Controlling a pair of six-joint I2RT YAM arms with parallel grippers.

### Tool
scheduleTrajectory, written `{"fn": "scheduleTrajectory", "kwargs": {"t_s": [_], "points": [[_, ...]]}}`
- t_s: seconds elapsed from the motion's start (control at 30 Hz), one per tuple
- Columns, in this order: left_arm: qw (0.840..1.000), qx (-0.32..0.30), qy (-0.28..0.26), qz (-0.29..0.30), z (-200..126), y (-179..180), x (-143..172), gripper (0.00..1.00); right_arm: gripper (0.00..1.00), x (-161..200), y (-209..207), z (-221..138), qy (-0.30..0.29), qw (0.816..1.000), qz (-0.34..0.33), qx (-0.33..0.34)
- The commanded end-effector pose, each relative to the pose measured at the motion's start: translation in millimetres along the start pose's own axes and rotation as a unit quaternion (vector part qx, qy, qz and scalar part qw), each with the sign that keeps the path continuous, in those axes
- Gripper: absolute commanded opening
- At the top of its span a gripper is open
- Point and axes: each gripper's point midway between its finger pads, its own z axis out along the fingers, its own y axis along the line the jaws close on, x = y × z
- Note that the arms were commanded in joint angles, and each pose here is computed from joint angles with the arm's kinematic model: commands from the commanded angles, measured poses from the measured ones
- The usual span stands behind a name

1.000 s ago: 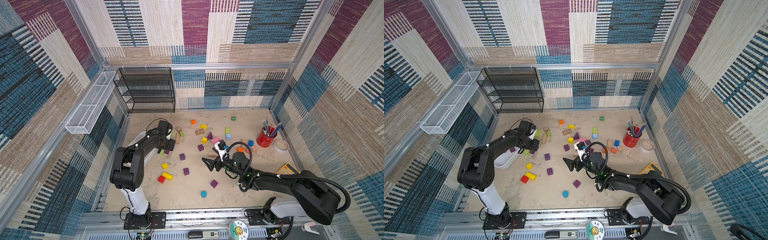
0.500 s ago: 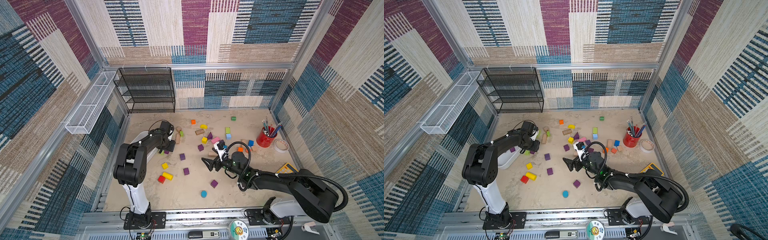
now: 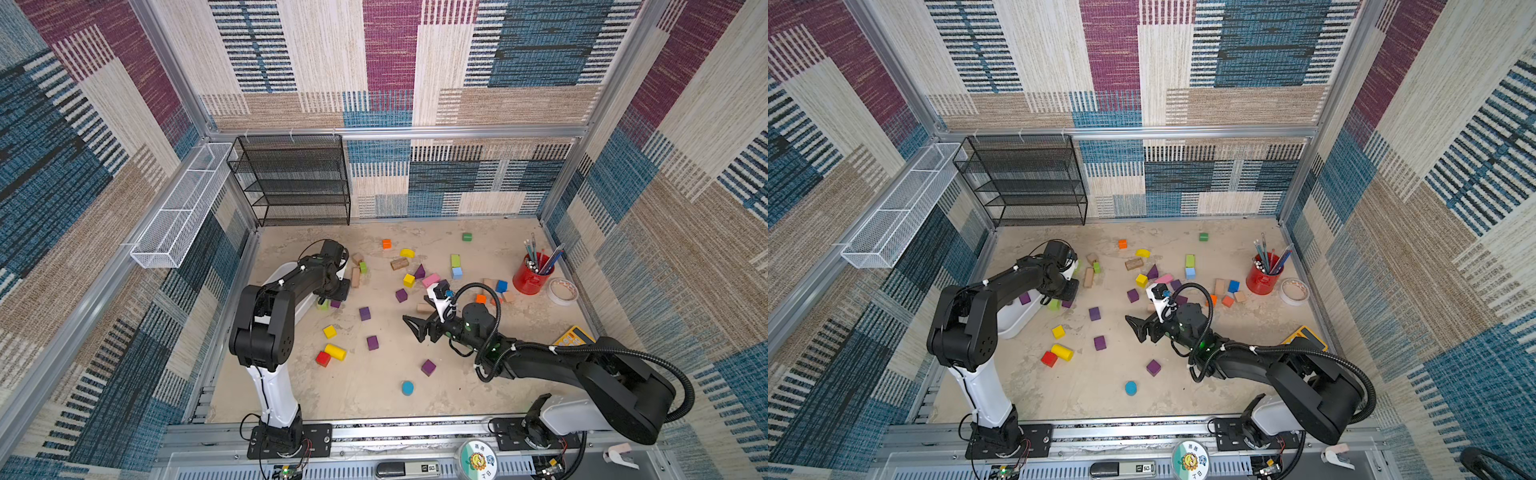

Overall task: Pick purple bricks into the storage bin
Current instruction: Pick up the building block from the center of the board, then place the building block in the storage box.

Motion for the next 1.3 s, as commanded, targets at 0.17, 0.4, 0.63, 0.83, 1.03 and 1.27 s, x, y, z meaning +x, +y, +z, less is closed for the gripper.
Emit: {"fn": "scheduleTrajectory", "kwargs": {"t_s": [0.17, 0.4, 0.63, 0.83, 1.03, 1.27], "points": [[1.0, -0.004, 0.0, -0.017, -16.9, -2.4, -0.4, 0.28, 1.0, -8.7, 2.5, 1.1, -0.015, 1.0, -0.003, -0.005], [0.999, 0.013, -0.036, -0.028, -43.3, -11.4, -11.2, 0.28, 0.99, -6.7, 1.9, 3.1, -0.012, 1.0, -0.003, -0.004], [0.996, 0.022, -0.08, -0.043, -68.7, -13.0, -21.0, 0.28, 0.99, -5.9, 1.8, 3.0, -0.011, 1.0, -0.004, -0.004], [0.99, -0.017, -0.131, -0.056, -92.3, 3.6, -27.0, 0.28, 1.0, -3.8, 1.9, 6.1, -0.007, 1.0, -0.003, -0.006], [0.98, -0.058, -0.165, -0.09, -110.6, 33.2, -28.4, 0.28, 1.0, -3.6, 2.5, 6.3, -0.007, 1.0, -0.003, -0.008], [0.966, -0.077, -0.18, -0.17, -119.2, 82.7, -20.9, 0.28, 0.99, -4.1, 3.8, 5.7, -0.008, 1.0, -0.002, -0.01]]}}
